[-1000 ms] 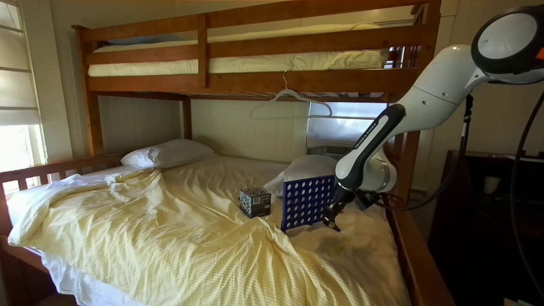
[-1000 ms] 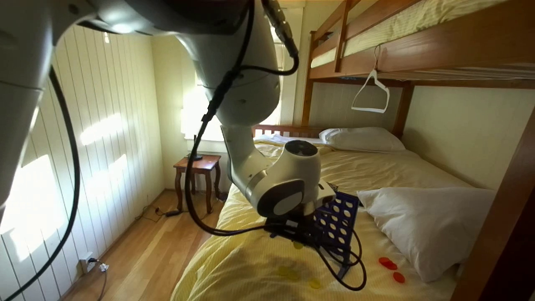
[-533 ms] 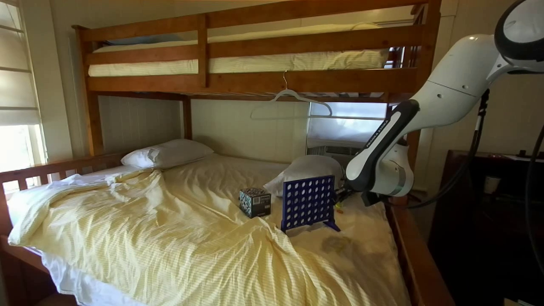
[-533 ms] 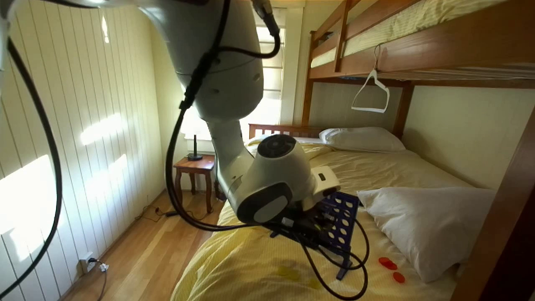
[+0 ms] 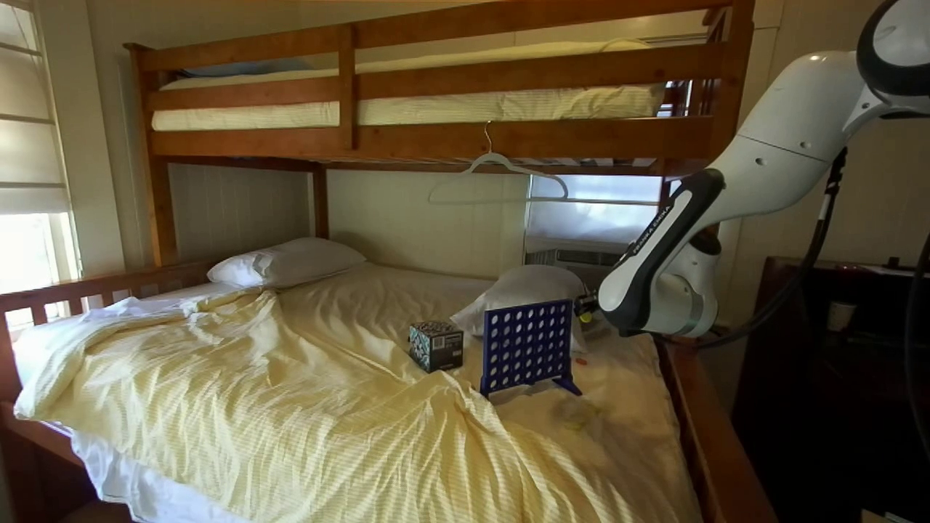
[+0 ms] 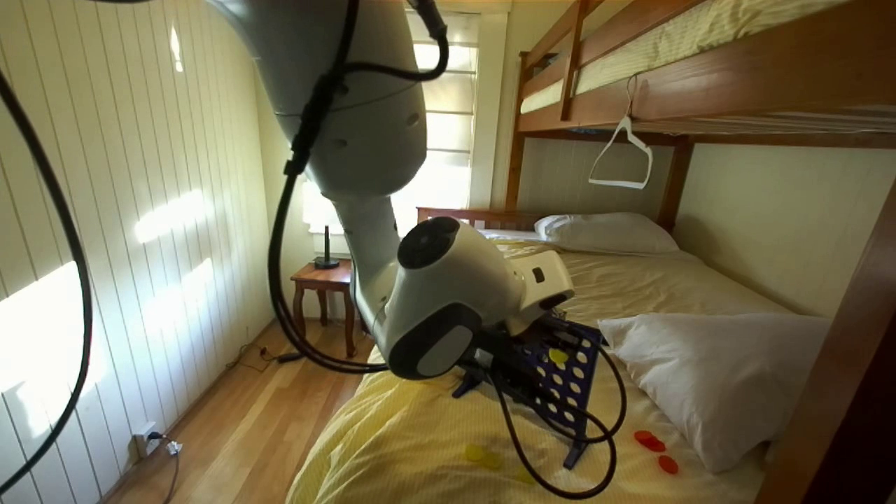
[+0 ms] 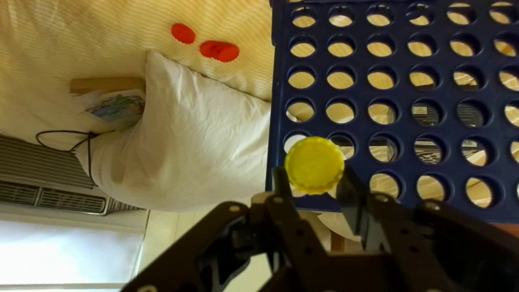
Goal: Put one yellow disk in the blue board
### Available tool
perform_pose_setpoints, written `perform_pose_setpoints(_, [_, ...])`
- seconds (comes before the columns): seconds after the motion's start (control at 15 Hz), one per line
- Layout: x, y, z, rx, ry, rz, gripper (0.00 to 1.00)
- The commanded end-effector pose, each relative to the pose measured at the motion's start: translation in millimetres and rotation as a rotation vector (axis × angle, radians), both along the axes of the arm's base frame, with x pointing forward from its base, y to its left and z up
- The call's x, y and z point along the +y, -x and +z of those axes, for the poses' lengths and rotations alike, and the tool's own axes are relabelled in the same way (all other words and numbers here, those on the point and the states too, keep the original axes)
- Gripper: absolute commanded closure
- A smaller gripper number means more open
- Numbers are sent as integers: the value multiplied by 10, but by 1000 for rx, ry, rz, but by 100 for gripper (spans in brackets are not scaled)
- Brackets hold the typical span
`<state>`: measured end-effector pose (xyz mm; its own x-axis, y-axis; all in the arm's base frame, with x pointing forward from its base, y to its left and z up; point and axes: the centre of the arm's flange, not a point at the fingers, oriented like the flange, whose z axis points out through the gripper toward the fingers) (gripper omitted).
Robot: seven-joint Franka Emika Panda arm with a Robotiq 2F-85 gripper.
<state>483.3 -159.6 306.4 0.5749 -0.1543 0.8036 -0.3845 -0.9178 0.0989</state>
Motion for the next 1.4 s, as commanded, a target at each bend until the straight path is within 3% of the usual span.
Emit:
perform_pose_setpoints(0.0, [0,0,-6,1,0,0,66])
perform_pose_setpoints(0.27, [0,0,-13,2,-1,0,66])
perform_pose_setpoints(0.33, [-10,-26,-14,-17,10,-31,91])
perform_pose_setpoints(0.87, [-139,-121,12,-164,38,-106,91])
perform_pose_setpoints(1.33, [-139,-300,-55,-280,51,-53,91])
